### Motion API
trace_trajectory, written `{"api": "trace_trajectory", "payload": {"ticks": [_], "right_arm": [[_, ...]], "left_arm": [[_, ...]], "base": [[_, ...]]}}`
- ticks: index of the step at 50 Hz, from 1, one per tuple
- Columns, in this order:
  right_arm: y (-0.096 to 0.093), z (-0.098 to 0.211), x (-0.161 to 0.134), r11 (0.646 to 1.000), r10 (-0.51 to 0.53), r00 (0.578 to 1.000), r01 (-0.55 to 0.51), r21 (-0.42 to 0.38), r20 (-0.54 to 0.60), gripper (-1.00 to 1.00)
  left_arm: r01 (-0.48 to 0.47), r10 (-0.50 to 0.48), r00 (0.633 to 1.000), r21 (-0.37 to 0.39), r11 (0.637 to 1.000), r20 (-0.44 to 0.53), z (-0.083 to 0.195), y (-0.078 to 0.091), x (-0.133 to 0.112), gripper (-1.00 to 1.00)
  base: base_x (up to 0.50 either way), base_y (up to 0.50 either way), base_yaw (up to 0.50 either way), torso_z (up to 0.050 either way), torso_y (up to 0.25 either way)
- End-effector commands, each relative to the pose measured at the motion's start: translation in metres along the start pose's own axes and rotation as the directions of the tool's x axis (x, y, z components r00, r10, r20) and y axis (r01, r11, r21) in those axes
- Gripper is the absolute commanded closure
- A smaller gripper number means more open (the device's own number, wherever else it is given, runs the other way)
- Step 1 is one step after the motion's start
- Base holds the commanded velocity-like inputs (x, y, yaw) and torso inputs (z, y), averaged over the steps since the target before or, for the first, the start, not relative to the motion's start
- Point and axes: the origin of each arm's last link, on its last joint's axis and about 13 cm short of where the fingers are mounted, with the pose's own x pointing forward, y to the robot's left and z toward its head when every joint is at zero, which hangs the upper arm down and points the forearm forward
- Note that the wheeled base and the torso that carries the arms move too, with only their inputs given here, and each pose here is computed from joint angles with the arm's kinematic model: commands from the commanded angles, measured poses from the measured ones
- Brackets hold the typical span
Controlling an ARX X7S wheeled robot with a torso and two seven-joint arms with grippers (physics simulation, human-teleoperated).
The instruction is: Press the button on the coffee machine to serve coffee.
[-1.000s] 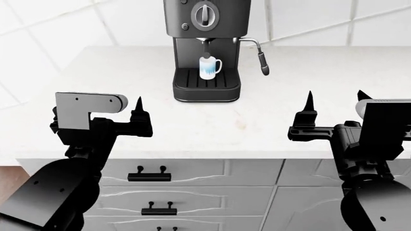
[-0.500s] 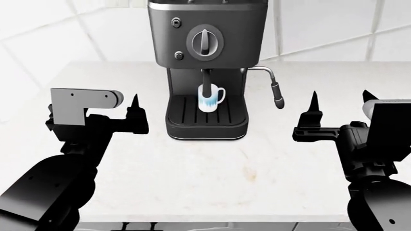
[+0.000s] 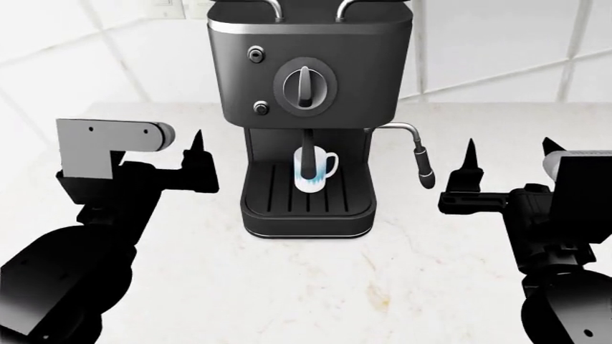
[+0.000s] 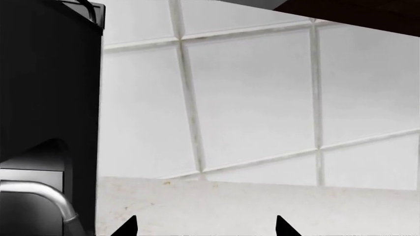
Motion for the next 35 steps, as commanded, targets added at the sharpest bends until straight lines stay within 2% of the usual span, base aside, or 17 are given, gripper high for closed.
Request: {"api": "trace_trajectory", "payload": {"ticks": [1,18,24,35], "right_arm": [[0.001,-0.006,0.001,1.0,0.001,1.0,-0.001,0.007,-0.016,-1.0],[0.002,-0.011,-0.001,1.0,-0.006,0.999,0.006,0.016,-0.035,-1.0],[0.003,-0.014,-0.001,1.0,-0.006,0.999,0.007,0.022,-0.042,-1.0],[0.003,-0.017,-0.001,1.0,-0.006,0.999,0.007,0.029,-0.05,-1.0]], "left_arm": [[0.122,-0.122,0.992,-0.003,0.992,0.042,0.034,-0.021,-0.019,-1.0],[0.237,-0.237,0.966,0.007,0.971,0.105,0.065,-0.043,-0.035,-1.0],[0.235,-0.238,0.967,0.036,0.971,0.092,0.066,-0.05,-0.035,-1.0],[0.236,-0.239,0.966,0.038,0.971,0.094,0.07,-0.051,-0.035,-1.0]], "base": [[0.0,0.0,0.0,0.0,0.0],[0.0,0.0,0.0,0.0,0.0],[0.0,0.0,0.0,0.0,0.0],[0.0,0.0,0.0,0.0,0.0]]}}
